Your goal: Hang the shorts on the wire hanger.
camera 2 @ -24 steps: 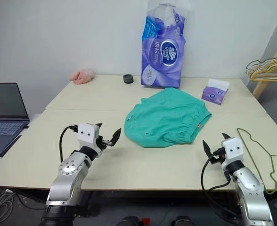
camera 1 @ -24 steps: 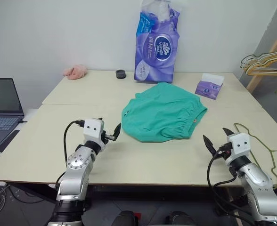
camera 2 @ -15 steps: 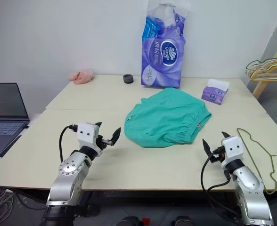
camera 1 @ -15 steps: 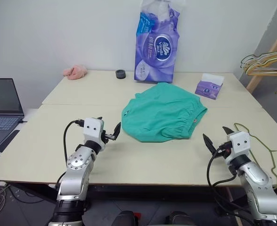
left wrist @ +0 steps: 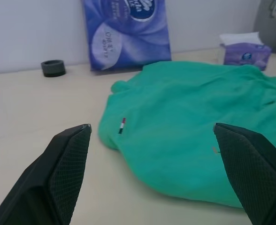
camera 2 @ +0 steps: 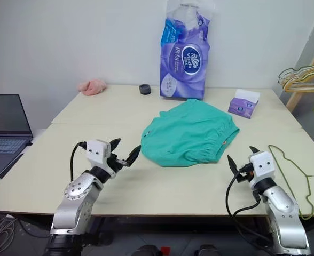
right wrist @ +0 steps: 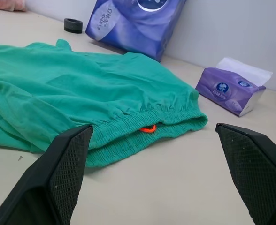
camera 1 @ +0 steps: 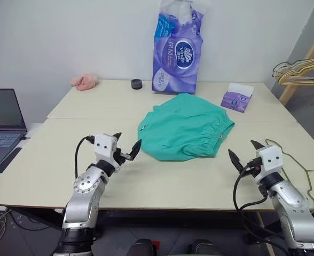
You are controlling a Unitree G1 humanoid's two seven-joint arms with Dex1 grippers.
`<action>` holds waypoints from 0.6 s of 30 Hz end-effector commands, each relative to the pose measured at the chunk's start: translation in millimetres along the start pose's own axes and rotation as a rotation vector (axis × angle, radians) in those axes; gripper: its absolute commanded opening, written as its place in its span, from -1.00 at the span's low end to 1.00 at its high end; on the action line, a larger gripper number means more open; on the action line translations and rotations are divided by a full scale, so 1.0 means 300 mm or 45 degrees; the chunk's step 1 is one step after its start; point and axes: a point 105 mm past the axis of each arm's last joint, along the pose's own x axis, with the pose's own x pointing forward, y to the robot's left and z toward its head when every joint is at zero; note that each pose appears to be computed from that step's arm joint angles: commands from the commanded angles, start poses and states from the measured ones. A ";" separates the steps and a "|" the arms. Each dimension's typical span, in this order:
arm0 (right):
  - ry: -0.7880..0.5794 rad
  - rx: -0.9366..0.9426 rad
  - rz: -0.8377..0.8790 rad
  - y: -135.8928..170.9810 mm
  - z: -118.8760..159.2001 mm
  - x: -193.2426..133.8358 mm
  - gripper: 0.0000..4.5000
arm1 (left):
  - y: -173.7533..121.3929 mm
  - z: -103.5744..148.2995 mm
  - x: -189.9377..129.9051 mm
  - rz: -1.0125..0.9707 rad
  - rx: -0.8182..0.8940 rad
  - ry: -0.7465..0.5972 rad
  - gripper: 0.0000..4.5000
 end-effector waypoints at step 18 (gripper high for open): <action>0.011 -0.298 0.840 0.303 0.120 -0.085 1.00 | -0.014 -0.041 0.156 -0.471 0.523 0.256 0.96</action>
